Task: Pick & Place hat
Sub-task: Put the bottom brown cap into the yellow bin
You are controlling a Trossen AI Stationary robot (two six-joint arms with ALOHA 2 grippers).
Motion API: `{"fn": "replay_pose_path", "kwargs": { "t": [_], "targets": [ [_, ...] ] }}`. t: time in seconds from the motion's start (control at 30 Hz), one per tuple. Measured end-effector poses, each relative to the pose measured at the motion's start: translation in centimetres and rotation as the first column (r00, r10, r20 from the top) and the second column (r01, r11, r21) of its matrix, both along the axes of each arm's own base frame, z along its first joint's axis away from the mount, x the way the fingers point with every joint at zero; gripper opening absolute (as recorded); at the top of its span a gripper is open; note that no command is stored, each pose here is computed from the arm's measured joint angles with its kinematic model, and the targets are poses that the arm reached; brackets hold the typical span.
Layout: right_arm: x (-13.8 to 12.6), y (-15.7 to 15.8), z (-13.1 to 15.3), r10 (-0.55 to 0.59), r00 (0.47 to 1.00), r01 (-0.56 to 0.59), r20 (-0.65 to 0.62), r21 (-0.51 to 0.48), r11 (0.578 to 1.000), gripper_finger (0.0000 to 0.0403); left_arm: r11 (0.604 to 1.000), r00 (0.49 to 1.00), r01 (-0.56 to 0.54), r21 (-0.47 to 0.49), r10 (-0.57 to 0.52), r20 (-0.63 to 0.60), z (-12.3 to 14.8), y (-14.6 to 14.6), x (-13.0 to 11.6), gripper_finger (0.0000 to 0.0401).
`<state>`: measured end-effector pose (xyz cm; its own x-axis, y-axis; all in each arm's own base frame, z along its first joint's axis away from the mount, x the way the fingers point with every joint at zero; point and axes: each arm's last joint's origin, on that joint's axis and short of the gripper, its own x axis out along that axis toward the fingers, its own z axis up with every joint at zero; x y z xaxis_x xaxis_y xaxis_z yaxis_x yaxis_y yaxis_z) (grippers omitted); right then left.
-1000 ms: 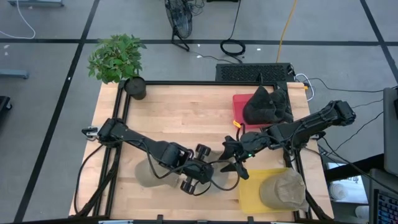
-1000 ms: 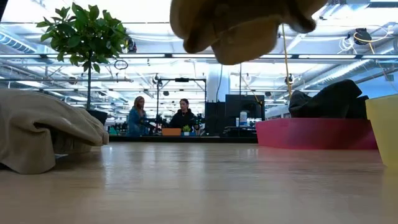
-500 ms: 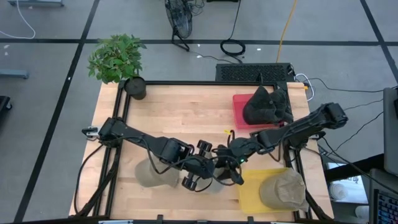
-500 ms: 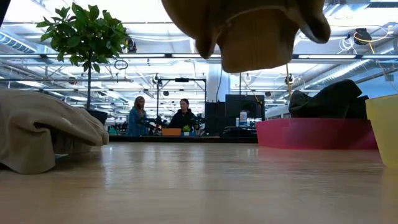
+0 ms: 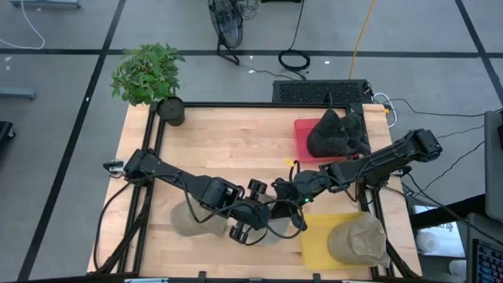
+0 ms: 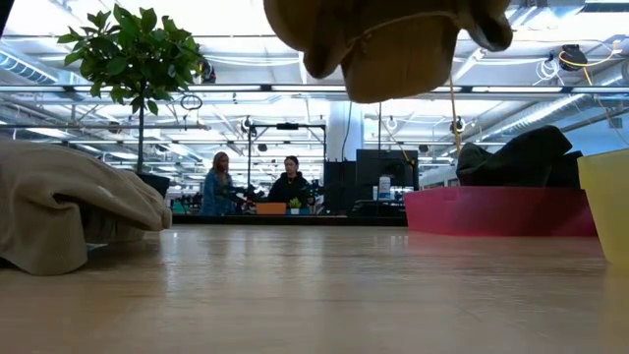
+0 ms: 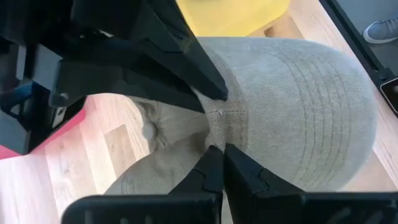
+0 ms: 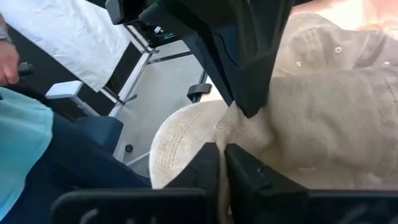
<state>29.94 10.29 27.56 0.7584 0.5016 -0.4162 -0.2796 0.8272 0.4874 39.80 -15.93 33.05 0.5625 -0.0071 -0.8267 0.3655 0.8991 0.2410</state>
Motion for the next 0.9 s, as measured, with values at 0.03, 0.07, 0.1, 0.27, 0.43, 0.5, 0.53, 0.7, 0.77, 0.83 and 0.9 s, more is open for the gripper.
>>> {"fn": "replay_pose_path", "kwargs": {
  "t": [0.03, 0.07, 0.1, 0.27, 0.43, 0.5, 0.53, 0.7, 0.77, 0.83, 0.9],
  "targets": [
    [0.0, 0.0, 0.0, 0.009, 1.0, -0.009, -0.001, 0.004, 1.0, 0.0007, 1.0, 1.0, 0.002, -0.001, -0.002, 0.003, 0.0, 0.0, 0.0, 0.0007],
    [0.0, 0.1, 0.0, 0.011, 1.0, -0.011, -0.003, 0.006, 1.0, 0.0005, 1.0, 1.0, 0.002, 0.0, -0.002, 0.004, 0.0, 0.0, 0.0, 0.0005],
    [0.0, 0.1, 0.0, 0.007, 1.0, -0.007, -0.007, 0.009, 1.0, 0.0007, 1.0, 1.0, 0.002, 0.0, -0.002, 0.004, 0.0, 0.0, 0.0, 0.0004],
    [0.0, 0.0, -0.1, -0.023, 1.0, 0.023, -0.008, -0.004, 1.0, 0.0009, 1.0, 1.0, -0.014, 0.0, 0.014, -0.001, 0.0, 0.2, 0.0, 0.0016],
    [0.1, -0.2, -0.1, -0.115, 0.993, 0.115, 0.004, -0.05, 0.992, 0.0004, 0.999, 0.999, -0.047, -0.01, 0.047, -0.001, 0.0, 0.2, 0.0, 0.0023],
    [0.1, -0.3, -0.1, -0.139, 0.99, 0.14, 0.013, -0.069, 0.988, 0.0003, 0.998, 0.999, -0.054, -0.014, 0.054, -0.001, 0.1, 0.3, -0.1, 0.0024],
    [0.1, -0.3, -0.2, -0.149, 0.989, 0.151, 0.019, -0.081, 0.985, 0.0003, 0.998, 0.998, -0.062, -0.02, 0.062, 0.001, 0.2, 0.3, -0.1, 0.0024],
    [0.1, -0.6, -0.4, -0.183, 0.983, 0.183, 0.013, -0.124, 0.975, 0.0002, 0.986, 0.988, -0.153, -0.071, 0.153, -0.004, 0.4, 0.9, -0.1, 0.0026],
    [0.1, -0.6, -0.4, -0.19, 0.982, 0.189, 0.007, -0.131, 0.973, 0.0002, 0.975, 0.98, -0.196, -0.101, 0.197, -0.007, 0.5, 1.2, -0.1, 0.0033],
    [0.0, -0.7, -0.5, -0.195, 0.981, 0.193, -0.003, -0.139, 0.971, 0.0002, 0.965, 0.974, -0.223, -0.14, 0.225, 0.002, 1.0, 1.5, -0.2, 0.005],
    [0.0, -0.7, -0.6, -0.196, 0.981, 0.193, -0.005, -0.14, 0.971, 0.0001, 0.956, 0.969, -0.243, -0.161, 0.248, 0.01, 1.4, 1.6, -0.3, 0.0074]
  ]
}}
